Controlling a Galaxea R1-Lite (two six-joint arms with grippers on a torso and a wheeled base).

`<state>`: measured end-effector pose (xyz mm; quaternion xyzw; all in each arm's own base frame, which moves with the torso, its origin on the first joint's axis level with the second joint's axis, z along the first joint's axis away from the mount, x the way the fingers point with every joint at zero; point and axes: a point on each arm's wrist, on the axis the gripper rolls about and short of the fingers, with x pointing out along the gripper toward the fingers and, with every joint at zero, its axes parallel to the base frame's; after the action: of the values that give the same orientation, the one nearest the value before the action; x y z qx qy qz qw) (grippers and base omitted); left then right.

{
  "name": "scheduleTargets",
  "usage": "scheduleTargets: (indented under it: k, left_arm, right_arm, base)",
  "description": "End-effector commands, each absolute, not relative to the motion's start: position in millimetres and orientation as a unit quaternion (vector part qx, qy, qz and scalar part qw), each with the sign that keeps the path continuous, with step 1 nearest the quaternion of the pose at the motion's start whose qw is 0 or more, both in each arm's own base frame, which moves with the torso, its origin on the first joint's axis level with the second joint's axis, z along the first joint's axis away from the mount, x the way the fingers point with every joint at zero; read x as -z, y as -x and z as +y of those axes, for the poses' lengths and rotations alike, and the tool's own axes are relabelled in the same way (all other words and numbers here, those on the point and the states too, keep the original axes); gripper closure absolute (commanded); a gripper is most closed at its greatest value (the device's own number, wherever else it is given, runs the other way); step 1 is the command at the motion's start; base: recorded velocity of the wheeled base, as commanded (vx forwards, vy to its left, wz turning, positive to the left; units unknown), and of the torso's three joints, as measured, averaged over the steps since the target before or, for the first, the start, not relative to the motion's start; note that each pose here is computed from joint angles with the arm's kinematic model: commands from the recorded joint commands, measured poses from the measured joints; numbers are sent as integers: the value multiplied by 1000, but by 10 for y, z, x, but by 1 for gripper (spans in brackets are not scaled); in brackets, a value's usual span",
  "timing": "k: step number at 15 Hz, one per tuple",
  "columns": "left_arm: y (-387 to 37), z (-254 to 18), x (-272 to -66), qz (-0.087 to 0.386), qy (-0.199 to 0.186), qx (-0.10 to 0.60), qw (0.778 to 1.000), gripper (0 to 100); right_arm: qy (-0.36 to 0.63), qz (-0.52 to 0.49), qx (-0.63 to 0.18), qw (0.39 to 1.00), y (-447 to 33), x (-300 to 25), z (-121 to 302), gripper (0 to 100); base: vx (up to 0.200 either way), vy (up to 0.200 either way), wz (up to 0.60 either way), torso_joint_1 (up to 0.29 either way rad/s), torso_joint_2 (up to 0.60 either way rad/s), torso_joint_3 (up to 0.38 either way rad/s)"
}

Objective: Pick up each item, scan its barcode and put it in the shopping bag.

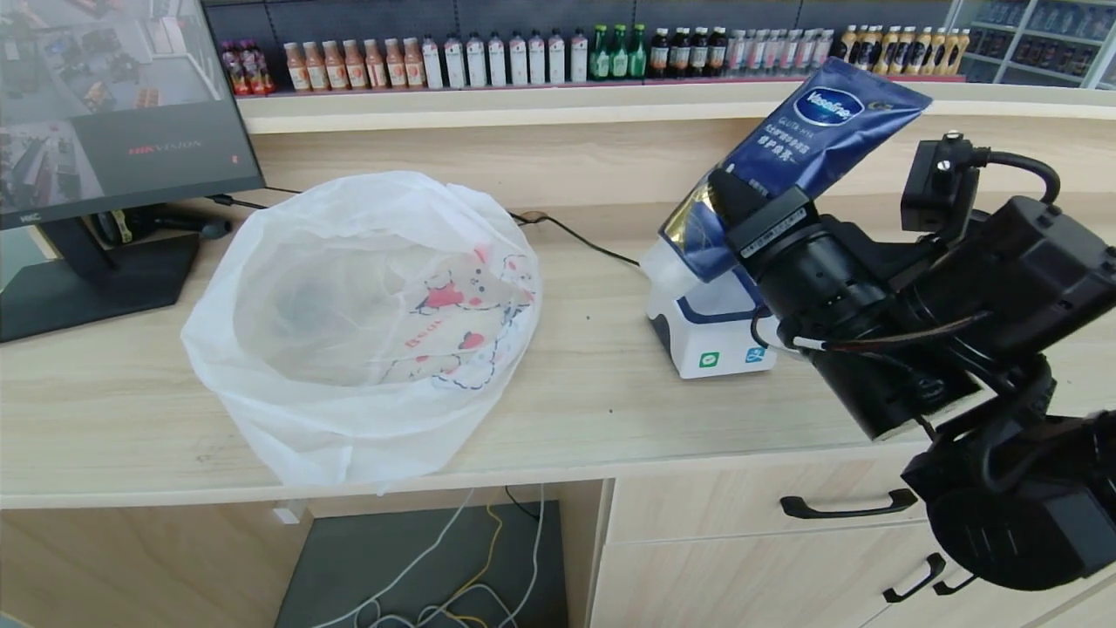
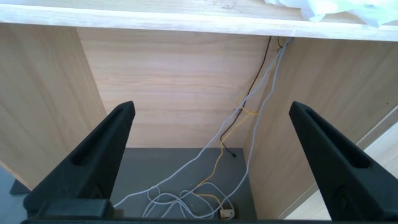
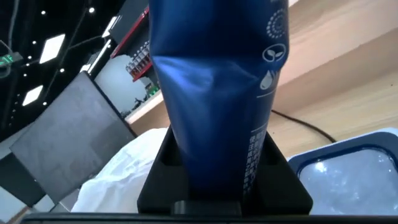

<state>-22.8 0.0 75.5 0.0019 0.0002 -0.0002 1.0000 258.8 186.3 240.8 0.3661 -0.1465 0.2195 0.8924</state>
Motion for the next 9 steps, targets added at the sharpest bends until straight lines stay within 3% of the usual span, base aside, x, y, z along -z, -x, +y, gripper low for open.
scheduleTargets:
  k: [1, 9]
  left_arm:
    - [228, 0, -755, 0, -2, 1, 1000, 0]
    - [228, 0, -755, 0, -2, 1, 1000, 0]
  right_arm:
    - [-391, -136, -205, 887, -2671, -2335, 1927, 100]
    - [-467, -99, -140, 867, -2934, -2391, 1859, 100]
  base:
    - [0, 0, 0, 0, 0, 0]
    - [0, 0, 0, 0, 0, 0]
